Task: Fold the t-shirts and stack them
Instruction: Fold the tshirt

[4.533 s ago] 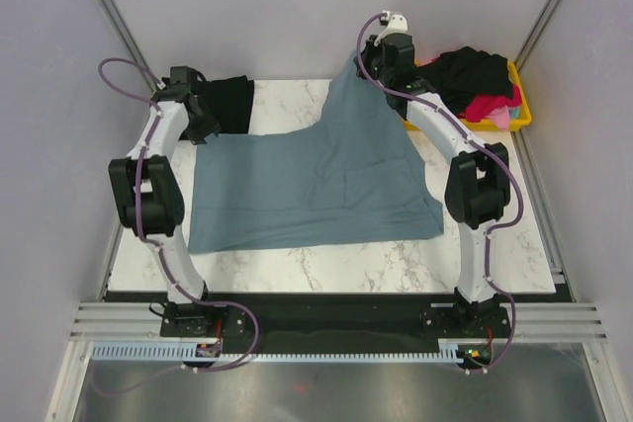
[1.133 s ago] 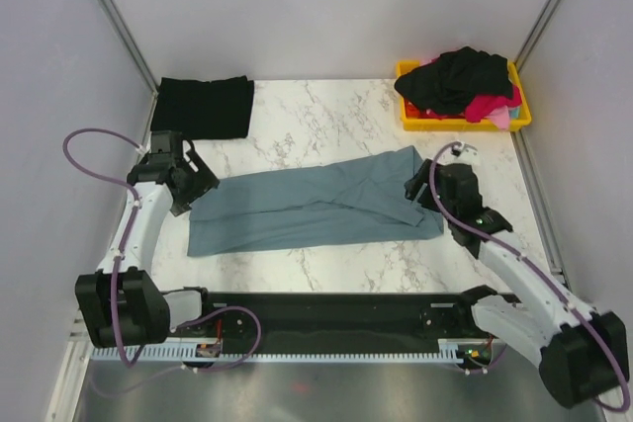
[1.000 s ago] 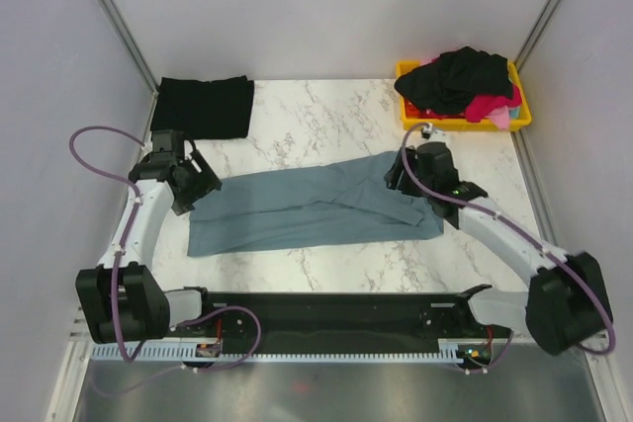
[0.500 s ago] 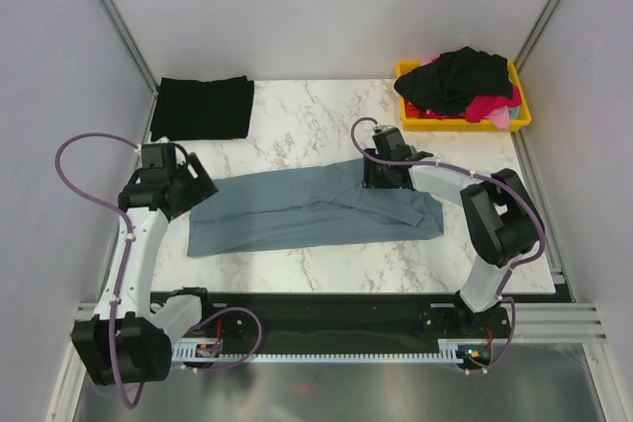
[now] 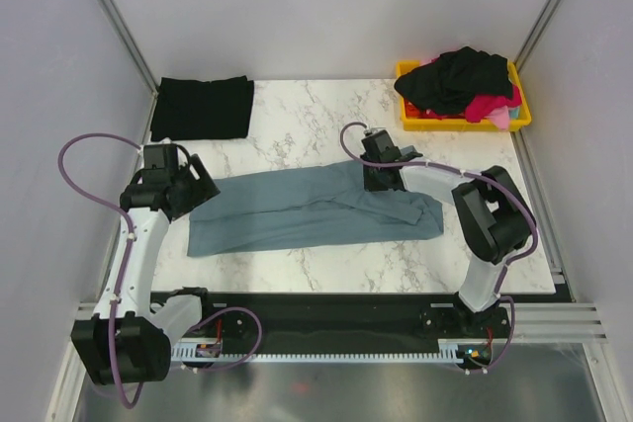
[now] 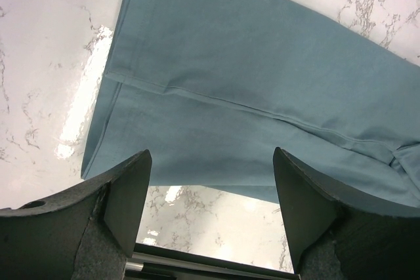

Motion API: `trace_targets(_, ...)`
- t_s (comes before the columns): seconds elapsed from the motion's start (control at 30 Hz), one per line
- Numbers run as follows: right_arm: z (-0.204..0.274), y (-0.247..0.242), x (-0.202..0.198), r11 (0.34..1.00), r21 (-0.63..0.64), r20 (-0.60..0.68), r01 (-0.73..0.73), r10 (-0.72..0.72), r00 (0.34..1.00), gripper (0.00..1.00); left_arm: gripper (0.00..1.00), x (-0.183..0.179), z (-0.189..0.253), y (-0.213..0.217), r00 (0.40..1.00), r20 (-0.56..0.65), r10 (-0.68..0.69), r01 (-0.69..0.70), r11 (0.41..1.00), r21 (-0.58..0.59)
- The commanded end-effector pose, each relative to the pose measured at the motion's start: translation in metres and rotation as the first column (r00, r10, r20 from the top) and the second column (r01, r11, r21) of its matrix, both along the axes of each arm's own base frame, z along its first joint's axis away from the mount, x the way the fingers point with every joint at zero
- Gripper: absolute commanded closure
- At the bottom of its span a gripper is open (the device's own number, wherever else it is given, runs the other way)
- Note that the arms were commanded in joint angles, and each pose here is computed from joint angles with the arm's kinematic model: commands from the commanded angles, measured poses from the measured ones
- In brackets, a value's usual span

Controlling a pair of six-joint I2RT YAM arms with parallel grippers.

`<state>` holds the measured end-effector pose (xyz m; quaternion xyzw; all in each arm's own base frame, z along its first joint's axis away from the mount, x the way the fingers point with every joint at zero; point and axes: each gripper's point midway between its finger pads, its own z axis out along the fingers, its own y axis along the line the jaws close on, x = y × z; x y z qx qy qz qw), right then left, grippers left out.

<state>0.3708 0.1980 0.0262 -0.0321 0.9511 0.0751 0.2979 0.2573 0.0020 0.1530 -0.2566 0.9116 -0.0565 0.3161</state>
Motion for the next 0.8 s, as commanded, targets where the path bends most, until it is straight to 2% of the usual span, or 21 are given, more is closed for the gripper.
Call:
trace_targets(0.0, 0.028, 0.005, 0.008, 0.999, -0.045, 0.070, 0.005, -0.002, 0.998, 0.83, 0.18, 0.002, 0.004, -0.001, 0.999, 0.030, -0.042, 0.041, 0.999, 0.019)
trace_targets(0.27, 0.052, 0.015, -0.011, 0.993, -0.116, 0.115, -0.007, 0.020, 0.993, 0.80, 0.18, 0.002, 0.005, -0.002, 0.998, 0.035, -0.043, 0.042, 0.999, 0.017)
trace_targets(0.33, 0.053, 0.018, -0.016, 0.994, -0.109, 0.112, -0.015, 0.027, 0.993, 0.83, 0.18, 0.002, 0.005, -0.003, 0.998, 0.037, -0.044, 0.044, 0.999, 0.017)
trace_targets(0.43, 0.050, 0.026, -0.026, 0.994, -0.102, 0.097, -0.046, 0.056, 0.994, 1.00, 0.18, 0.002, 0.006, -0.002, 0.998, 0.041, -0.043, 0.043, 0.999, 0.019)
trace_targets(0.77, 0.043, 0.046, -0.090, 0.980, -0.140, 0.071, -0.139, 0.150, 0.986, 0.99, 0.18, 0.003, 0.005, -0.002, 0.998, 0.038, -0.044, 0.044, 0.999, 0.017)
